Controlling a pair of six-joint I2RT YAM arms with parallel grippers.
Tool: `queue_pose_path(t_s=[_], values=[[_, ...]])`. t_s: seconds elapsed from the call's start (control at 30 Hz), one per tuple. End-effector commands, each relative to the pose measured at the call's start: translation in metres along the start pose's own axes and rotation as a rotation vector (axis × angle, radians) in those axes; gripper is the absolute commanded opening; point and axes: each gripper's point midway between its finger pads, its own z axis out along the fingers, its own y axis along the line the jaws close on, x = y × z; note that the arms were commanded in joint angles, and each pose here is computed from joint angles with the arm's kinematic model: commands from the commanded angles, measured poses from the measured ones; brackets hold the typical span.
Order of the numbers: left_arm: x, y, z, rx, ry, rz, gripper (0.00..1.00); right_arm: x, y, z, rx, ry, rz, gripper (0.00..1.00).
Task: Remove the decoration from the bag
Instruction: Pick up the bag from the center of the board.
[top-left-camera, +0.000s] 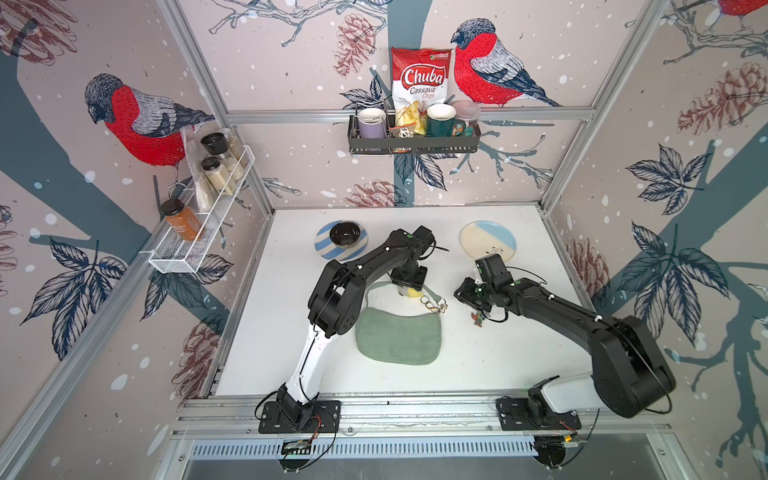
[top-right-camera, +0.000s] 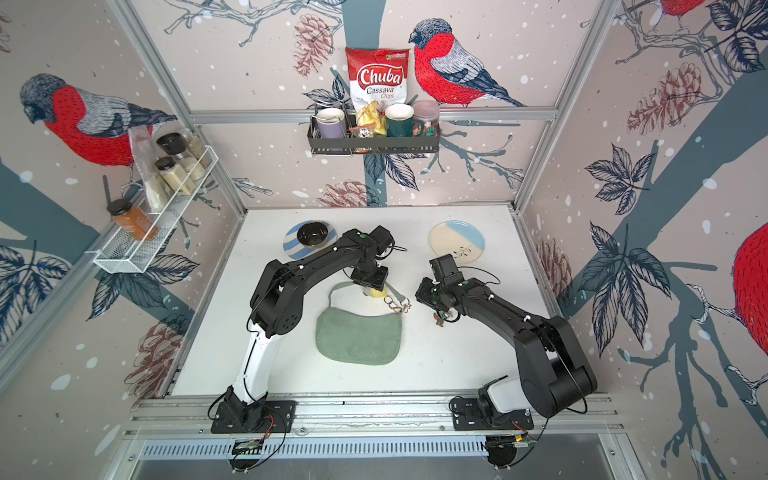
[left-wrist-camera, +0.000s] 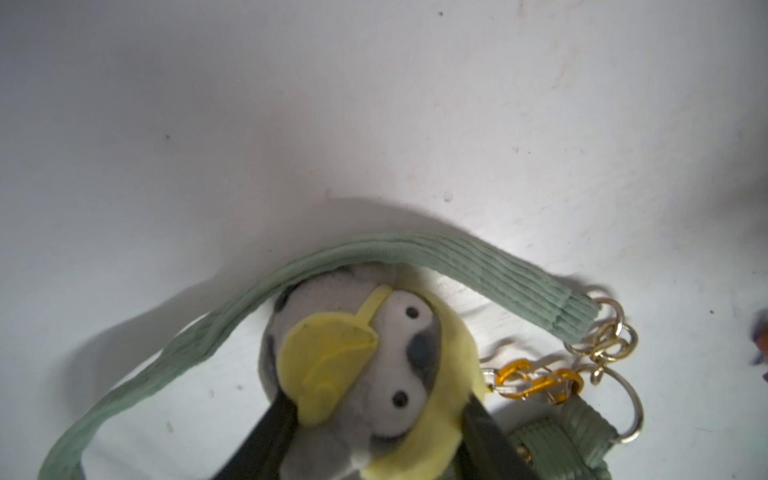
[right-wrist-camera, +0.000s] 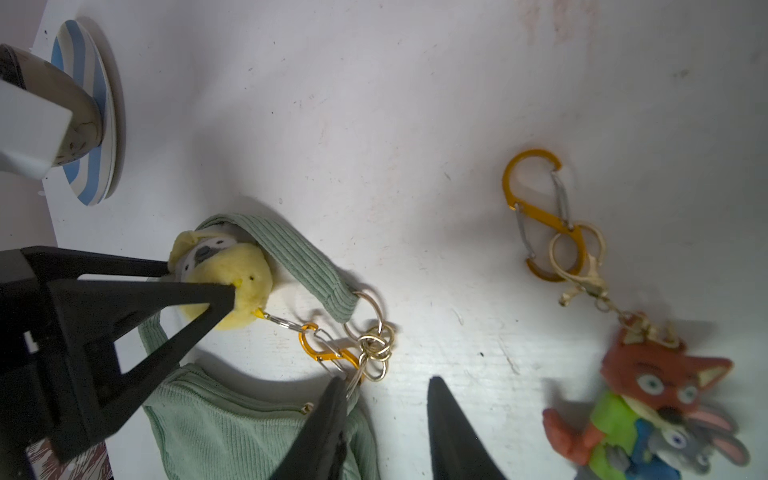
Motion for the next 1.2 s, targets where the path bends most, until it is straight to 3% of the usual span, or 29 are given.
queue_pose_path(t_s=[0.0,0.03,0.07,0.3,0.6,0.93,1.17], values=[[-0.010,-0.013,-0.010,0.109,-0.026,-0.052,0.14,0.001,0.001,-0.002,0.005,0.000,-0.008,0.34],[-0.014,-0.012,-0.021,0.126,-0.050,-0.065,0.03,0.001,0.001,-0.003,0.007,-0.003,-0.012,0.34],[-0.018,-0.011,-0.038,0.144,-0.082,-0.075,0.00,0.002,0.000,-0.003,0.007,-0.003,-0.013,0.33],[-0.025,-0.029,-0.132,0.293,-0.247,-0.087,0.00,0.003,0.014,-0.006,-0.083,-0.021,-0.021,0.30],[-0.011,-0.035,-0.156,0.344,-0.265,-0.076,0.00,-0.011,0.039,-0.019,-0.292,-0.154,-0.053,0.29],[0.002,-0.045,-0.171,0.387,-0.251,-0.020,0.00,-0.008,0.084,-0.054,-0.381,-0.583,-0.474,0.32],[0.013,-0.053,-0.178,0.389,-0.235,0.036,0.00,-0.005,0.091,-0.065,-0.448,-0.669,-0.541,0.28]])
